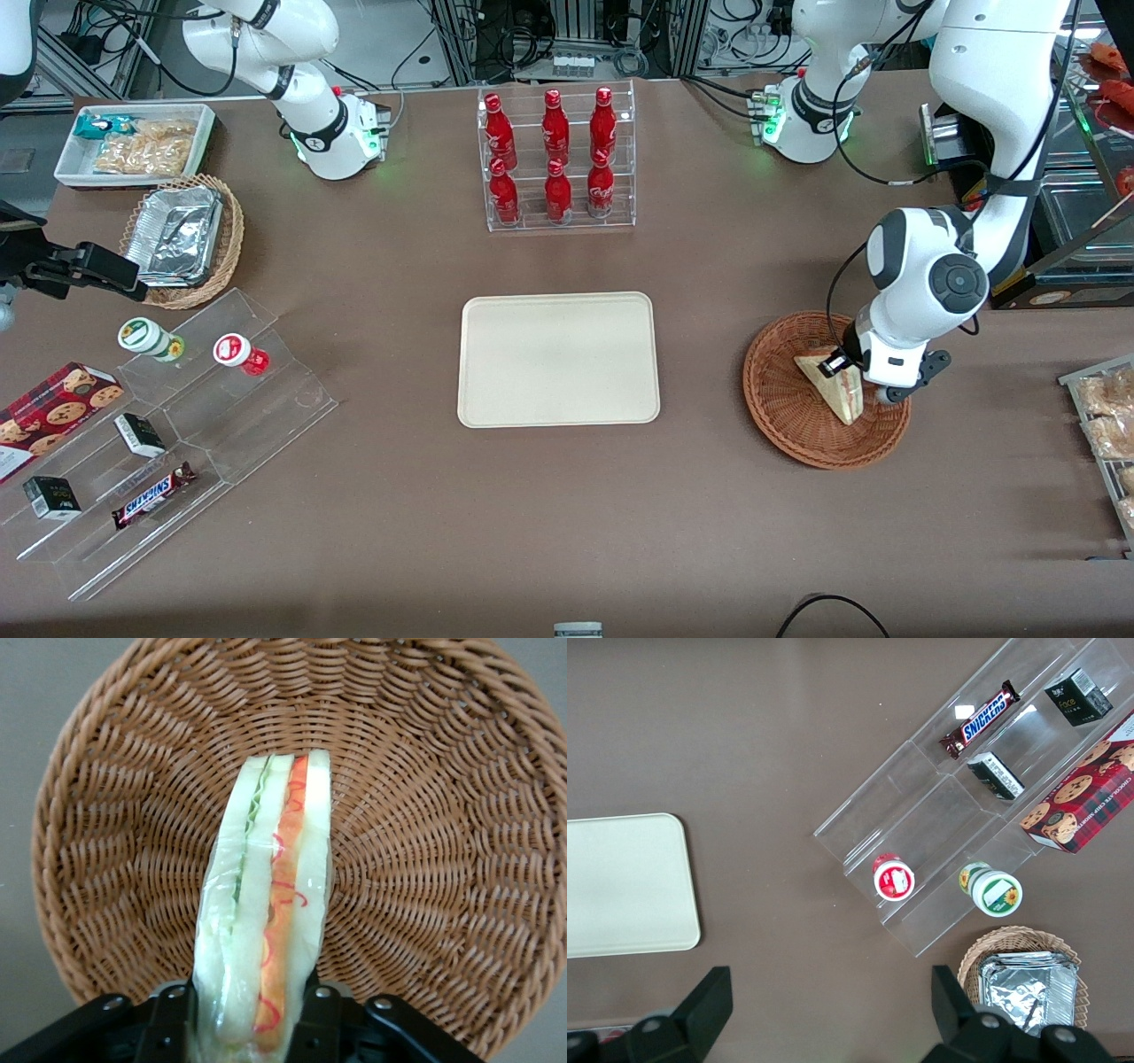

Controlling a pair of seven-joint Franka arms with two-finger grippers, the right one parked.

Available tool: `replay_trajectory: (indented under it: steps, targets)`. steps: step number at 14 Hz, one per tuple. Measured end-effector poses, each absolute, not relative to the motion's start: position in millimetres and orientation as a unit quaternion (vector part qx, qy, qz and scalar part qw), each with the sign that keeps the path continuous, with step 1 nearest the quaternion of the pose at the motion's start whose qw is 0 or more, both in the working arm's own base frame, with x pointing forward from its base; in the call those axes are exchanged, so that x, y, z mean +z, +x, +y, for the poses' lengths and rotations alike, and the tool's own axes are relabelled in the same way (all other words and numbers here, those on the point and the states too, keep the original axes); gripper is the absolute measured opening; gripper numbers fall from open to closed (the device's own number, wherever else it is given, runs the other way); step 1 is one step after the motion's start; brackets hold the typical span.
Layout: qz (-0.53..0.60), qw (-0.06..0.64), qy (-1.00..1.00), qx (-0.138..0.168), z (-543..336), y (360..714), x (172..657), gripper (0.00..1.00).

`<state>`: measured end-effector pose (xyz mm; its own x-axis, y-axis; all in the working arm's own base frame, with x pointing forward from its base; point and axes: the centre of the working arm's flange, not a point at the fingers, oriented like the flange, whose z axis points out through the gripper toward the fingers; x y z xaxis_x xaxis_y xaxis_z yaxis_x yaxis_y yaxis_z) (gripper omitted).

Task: Place sandwich from basket to tray
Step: 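Lift the sandwich and carry it with the left gripper over the cream tray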

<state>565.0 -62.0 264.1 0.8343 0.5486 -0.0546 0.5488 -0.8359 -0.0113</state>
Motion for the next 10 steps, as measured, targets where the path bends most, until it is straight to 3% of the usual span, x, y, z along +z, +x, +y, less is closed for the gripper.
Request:
replay_trajectory:
  steps: [5, 7, 10]
  targets:
    - [0.26, -0.028, 0.96, -0.1, -90.5, 590.6, 345.3, 0.25]
    - [0.223, -0.034, 0.968, -0.105, -137.9, 583.4, 354.5, 0.15]
    - [0.179, -0.042, 0.977, -0.107, -213.6, 561.9, 348.0, 0.15]
